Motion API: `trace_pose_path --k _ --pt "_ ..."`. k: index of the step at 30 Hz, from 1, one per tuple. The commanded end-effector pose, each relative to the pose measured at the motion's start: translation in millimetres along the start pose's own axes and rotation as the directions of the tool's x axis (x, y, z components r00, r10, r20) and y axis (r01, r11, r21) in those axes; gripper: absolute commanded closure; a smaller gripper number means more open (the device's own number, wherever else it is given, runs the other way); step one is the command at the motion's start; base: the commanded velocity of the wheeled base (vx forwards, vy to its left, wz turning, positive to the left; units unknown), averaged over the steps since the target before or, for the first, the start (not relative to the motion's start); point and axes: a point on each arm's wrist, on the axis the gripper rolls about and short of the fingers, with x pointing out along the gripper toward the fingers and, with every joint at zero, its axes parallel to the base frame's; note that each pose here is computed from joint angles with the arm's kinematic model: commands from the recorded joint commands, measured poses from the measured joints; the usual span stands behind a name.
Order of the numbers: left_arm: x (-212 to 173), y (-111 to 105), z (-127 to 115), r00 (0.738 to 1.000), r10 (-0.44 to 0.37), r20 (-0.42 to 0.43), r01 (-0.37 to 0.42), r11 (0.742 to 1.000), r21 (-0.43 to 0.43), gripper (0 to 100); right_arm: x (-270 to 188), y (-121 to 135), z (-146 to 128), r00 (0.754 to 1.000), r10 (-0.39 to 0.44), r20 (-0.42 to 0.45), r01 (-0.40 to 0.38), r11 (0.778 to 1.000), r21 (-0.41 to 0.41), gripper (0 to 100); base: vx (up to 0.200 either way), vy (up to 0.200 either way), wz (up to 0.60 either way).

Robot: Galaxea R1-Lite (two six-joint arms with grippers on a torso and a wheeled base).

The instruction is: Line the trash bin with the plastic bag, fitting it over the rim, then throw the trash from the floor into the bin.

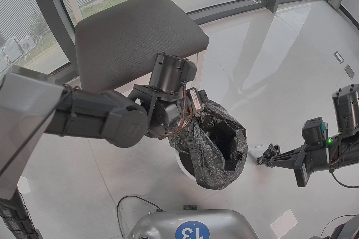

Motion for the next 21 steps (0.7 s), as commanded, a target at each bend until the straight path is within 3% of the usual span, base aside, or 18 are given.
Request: trace_pose_path --k 1,8,12,16,21 --pt "-33.3 2.1 1.9 0.999 0.002 -0.037 -0.001 1.0 0.023 0 24.4 3.5 9.6 1.0 0.027 -0.007 -0.027 0.999 -0.018 100 0.0 0.0 0.0" --pt "-26.7 26.5 -17.5 0.985 0.092 -0.144 -0.084 0.995 0.06 0 36.7 8.2 22.6 0.999 0.05 0.013 -0.05 0.998 -0.023 100 0.0 0.0 0.0" --pt "-2.8 53.8 -21.5 0.955 0.157 -0.253 -0.147 0.987 0.06 0 46.6 8.4 20.4 0.998 0.055 -0.019 -0.055 0.998 -0.018 100 0.0 0.0 0.0" --pt "25.8 73.0 -18.9 0.942 0.228 -0.245 -0.232 0.973 0.014 0 44.1 7.9 23.4 0.999 0.053 -0.004 -0.053 0.998 -0.017 100 0.0 0.0 0.0" --pt "48.6 77.3 -22.2 0.938 0.248 -0.24 -0.254 0.967 0.008 0 40.2 4.5 28.3 0.999 0.041 0.019 -0.041 0.999 -0.011 100 0.0 0.0 0.0"
